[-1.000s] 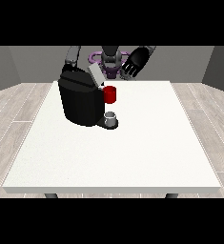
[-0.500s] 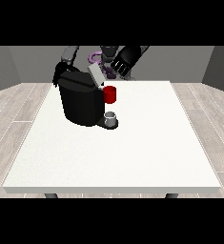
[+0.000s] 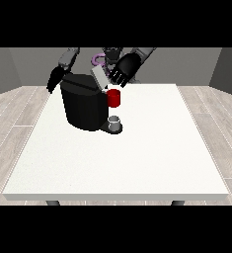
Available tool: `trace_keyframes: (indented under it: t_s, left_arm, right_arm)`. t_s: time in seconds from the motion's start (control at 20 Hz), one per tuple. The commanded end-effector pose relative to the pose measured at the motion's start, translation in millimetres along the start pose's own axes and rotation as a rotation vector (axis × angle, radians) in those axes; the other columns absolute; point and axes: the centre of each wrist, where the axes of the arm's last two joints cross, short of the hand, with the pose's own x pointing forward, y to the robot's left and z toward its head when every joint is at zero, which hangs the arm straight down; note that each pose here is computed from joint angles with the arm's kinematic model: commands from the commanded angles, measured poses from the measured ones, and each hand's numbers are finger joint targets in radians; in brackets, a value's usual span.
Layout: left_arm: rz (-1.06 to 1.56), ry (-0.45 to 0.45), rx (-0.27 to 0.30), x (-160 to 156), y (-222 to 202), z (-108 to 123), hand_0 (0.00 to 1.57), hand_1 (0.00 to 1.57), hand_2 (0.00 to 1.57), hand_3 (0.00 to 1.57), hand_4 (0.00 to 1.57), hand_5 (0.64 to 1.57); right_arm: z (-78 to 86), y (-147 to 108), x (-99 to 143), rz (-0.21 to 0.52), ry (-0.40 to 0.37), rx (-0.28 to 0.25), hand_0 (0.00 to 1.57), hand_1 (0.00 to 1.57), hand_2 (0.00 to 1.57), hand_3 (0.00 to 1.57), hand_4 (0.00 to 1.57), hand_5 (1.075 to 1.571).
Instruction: Insert the coffee pod into the coffee machine and close the lid
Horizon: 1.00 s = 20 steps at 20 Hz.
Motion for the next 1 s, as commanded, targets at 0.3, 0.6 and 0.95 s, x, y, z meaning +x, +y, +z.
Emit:
trace_keyframes:
  t_s: [0.3, 0.6, 0.95]
  left_arm:
    - [0.017, -0.034, -0.022, 1, 8, 0, 1.26, 1.26, 1.29, 1.23, 0.43, 1.571]
    - [0.004, -0.018, -0.046, 10, -17, -12, 1.19, 1.19, 1.23, 1.20, 0.44, 1.571]
    - [0.007, 0.002, 0.009, -15, 2, 0, 1.20, 1.20, 1.26, 1.20, 0.41, 1.571]
  right_arm:
    - [2.8, -8, -15, 0.010, 0.004, -0.052, 0.00, 0.00, 0.00, 0.00, 0.00, 1.571]
    - [-9.5, 1, 5, 0.008, 0.028, -0.050, 0.00, 0.00, 0.00, 0.00, 0.13, 1.571]
    - [0.6, 0, 7, -0.005, 0.007, -0.011, 0.00, 0.00, 0.00, 0.00, 0.16, 1.571]
